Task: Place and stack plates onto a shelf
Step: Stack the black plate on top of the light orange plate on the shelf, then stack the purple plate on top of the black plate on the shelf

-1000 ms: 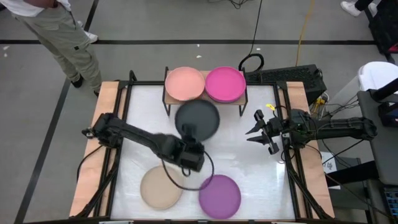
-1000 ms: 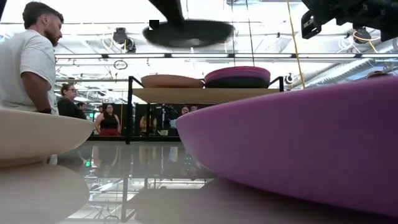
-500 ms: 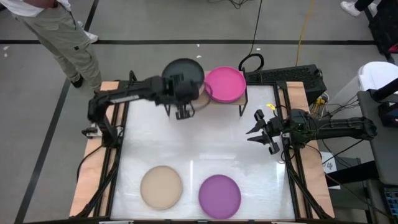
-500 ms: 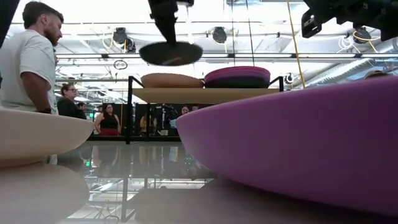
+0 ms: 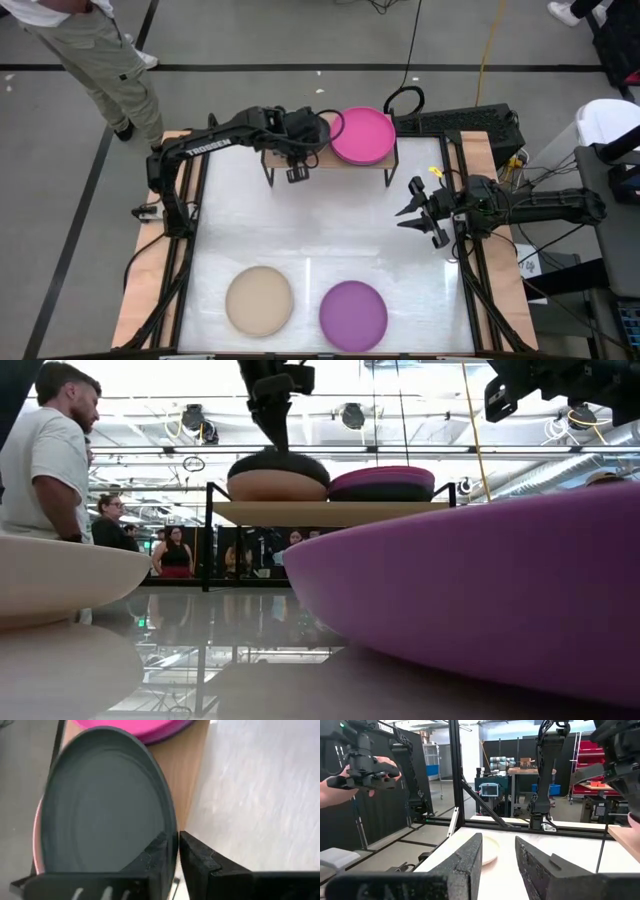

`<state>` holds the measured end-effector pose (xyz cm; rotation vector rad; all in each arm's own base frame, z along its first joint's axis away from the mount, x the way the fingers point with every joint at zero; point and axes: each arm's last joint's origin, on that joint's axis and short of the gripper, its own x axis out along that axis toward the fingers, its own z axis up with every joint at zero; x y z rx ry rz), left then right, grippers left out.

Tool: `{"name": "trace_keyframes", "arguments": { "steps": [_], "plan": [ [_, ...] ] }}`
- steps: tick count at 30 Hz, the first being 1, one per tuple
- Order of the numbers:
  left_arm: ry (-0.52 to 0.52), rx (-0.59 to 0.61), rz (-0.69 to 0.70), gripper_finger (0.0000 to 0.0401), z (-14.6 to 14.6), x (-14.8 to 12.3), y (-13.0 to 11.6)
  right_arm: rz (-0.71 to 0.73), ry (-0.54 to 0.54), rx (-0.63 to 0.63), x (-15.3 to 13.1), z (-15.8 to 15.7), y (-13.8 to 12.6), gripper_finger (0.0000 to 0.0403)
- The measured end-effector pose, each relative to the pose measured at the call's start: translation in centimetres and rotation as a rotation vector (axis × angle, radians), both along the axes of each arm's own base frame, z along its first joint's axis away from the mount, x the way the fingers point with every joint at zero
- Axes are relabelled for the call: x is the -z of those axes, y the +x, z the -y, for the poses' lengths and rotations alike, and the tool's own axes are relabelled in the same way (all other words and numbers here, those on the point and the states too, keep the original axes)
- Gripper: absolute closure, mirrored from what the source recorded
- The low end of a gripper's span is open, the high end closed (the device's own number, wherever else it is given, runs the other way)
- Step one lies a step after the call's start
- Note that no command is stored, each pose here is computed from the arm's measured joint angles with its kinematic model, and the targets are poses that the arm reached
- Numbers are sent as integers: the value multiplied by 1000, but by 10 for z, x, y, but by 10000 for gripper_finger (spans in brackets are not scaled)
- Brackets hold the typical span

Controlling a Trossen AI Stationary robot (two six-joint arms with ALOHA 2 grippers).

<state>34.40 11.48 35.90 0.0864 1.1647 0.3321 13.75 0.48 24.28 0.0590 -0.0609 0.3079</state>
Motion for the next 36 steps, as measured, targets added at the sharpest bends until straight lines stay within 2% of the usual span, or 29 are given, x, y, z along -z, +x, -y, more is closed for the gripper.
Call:
{"name": "trace_keyframes", "arguments": {
  "steps": [7,11,15,20,25,32,36],
  "plan": [
    [-6,-20,13,268,2,0,1,-6,18,-2,0,0,0,305],
    [-26,-59,48,234,11,-10,-6,-17,24,-17,1,-2,0,305],
    [-14,-61,162,228,30,-38,-22,-34,2,-28,3,-4,0,305],
    [139,-32,336,227,68,-74,-39,-98,-2,-34,9,-5,1,305],
    [178,28,513,227,104,-101,-53,-120,5,-50,11,-7,0,305],
    [230,155,586,227,140,-106,-48,-142,1,-17,14,-8,4,305],
    [258,193,580,227,150,-88,-45,-169,-1,-30,17,-10,7,305]
  ]
}}
